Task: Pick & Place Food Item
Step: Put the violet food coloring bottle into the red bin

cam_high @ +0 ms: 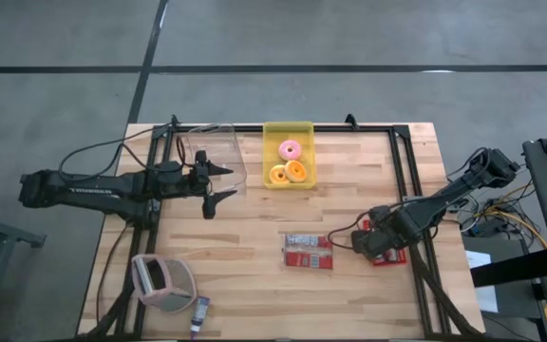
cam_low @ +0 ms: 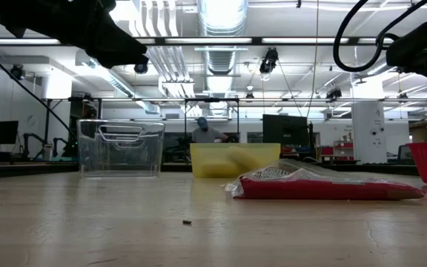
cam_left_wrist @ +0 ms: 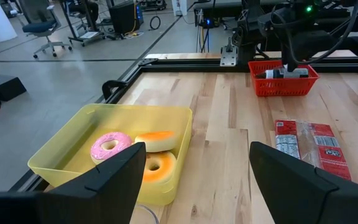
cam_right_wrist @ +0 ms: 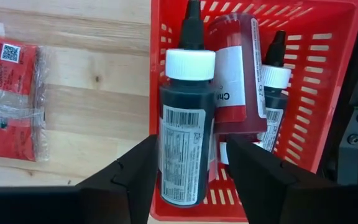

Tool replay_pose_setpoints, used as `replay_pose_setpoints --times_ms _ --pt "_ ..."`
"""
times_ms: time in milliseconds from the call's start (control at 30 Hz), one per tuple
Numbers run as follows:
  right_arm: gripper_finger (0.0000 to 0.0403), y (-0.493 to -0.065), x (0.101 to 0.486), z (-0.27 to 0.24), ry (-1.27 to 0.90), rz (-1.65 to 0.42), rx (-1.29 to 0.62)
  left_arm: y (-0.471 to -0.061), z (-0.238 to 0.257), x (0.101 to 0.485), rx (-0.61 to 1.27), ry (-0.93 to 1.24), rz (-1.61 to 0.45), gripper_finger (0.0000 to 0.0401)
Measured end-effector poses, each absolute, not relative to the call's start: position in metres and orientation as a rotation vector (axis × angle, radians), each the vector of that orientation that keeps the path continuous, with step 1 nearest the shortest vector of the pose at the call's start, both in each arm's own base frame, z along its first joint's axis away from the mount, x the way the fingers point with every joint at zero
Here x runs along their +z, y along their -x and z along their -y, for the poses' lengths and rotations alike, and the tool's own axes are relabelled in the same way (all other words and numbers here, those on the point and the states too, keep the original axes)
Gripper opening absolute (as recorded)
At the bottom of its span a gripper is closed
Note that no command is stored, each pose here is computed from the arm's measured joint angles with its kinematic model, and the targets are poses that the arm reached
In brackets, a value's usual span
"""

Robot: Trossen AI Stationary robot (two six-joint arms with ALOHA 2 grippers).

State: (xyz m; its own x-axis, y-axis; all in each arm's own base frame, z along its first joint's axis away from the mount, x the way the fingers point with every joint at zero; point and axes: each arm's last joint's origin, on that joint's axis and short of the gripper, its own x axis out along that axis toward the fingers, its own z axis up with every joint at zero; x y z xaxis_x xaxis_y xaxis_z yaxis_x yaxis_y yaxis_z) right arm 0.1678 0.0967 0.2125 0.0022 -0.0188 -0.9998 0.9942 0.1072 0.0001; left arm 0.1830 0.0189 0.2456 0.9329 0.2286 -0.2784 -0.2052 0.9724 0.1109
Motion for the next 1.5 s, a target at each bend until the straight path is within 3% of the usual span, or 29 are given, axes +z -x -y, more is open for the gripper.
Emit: replay_pose_setpoints --times_ms 467,767,1000,1300,1500 --pt "0.0190 -0.172 0.213 -0.097 -1.102 -1.201 -1.087 -0.183 -0.019 0.246 0.222 -0.081 -0.294 0.0292" --pt "0.0190 -0.180 0.236 -0.098 -0.992 -1.107 -0.994 -0.183 -0.019 0.246 0.222 -0.081 -0.294 0.0292" --pt "0.0190 -0.178 0.267 -0.086 -0.874 -0.978 -1.081 -0.183 -0.019 0.246 0.222 -0.081 -0.294 0.0293" --pt "0.0190 -0.197 0.291 -0.075 -0.494 -0.954 -0.827 -0.183 -0.019 0.246 0.222 -0.081 -0.294 0.0293" --pt "0.0190 -0.201 0.290 -0.054 -0.434 -0.962 -0.839 -0.183 -0.019 0.246 0.222 -0.081 -0.294 0.0291"
